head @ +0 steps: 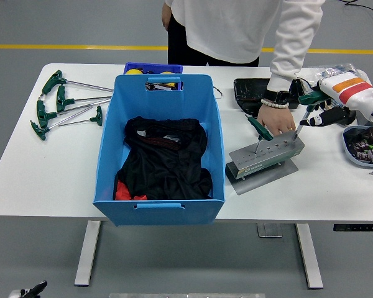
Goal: Lift tool from toolbox,place it in box,lift tool from toolbox,place it in box
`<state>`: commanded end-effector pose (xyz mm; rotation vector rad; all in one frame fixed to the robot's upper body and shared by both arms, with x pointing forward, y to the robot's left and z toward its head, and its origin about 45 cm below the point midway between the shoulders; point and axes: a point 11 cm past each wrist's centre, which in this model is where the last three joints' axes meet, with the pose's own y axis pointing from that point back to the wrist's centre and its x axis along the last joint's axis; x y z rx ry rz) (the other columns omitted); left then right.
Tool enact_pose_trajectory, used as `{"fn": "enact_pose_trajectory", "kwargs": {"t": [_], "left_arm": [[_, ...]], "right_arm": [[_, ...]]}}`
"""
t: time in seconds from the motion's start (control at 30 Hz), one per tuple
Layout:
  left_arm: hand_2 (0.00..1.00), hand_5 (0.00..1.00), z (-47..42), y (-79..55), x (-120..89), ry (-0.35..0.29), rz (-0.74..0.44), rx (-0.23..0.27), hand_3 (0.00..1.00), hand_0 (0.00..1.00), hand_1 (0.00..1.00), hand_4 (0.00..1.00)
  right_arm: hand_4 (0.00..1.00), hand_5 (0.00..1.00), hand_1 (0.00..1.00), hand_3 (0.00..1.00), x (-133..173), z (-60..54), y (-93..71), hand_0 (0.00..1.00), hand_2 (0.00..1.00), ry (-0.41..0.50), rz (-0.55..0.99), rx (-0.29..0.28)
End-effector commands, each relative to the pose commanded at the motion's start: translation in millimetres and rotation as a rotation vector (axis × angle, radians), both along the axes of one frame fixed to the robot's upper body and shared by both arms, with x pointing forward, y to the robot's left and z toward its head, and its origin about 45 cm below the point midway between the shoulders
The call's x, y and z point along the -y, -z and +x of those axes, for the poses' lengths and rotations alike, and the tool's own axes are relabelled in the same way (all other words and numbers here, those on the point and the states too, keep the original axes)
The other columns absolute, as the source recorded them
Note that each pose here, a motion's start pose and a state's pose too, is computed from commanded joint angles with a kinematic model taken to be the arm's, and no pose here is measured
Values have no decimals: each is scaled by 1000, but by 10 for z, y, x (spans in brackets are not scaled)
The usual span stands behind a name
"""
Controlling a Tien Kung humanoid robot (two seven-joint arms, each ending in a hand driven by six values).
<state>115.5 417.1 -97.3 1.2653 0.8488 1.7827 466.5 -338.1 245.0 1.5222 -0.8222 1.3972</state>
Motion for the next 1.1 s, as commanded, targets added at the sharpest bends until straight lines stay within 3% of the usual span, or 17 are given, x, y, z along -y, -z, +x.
{"fn": "enact_pose_trajectory", "kwargs": {"t": [0.5, 0.53, 0.7, 0.73, 0.9, 0.93, 1.1], "left_arm": [[749, 509, 9, 0, 6, -3, -2, 3, 633, 718, 720, 635], [748, 508, 9, 0, 7, -3, -2, 3, 632, 718, 720, 634], [748, 508, 12, 0, 11, -3, -3, 3, 632, 718, 720, 634], [748, 507, 13, 0, 10, -2, -3, 3, 631, 718, 721, 633], [748, 507, 18, -2, 8, -3, -3, 5, 631, 718, 721, 633], [748, 506, 18, -2, 7, -3, -3, 5, 632, 718, 721, 633], [748, 506, 16, -2, 7, -4, -3, 5, 632, 718, 721, 633]], "right_arm": [[998, 655, 227, 255, 26, 8, 24, 292, 249, 26, 19, -20], [998, 665, 137, 209, 34, 7, 32, 178, 187, 32, 24, -22], [998, 665, 137, 209, 47, 9, 33, 178, 187, 36, 24, -17], [998, 670, 71, 153, 47, 10, 29, 86, 126, 35, 25, -15], [998, 670, 71, 153, 54, 18, -5, 86, 126, 34, 32, 1], [998, 674, 28, 77, 56, 19, -10, 51, 71, 35, 33, 2], [998, 674, 28, 77, 59, 24, -36, 51, 71, 32, 44, 14]]}}
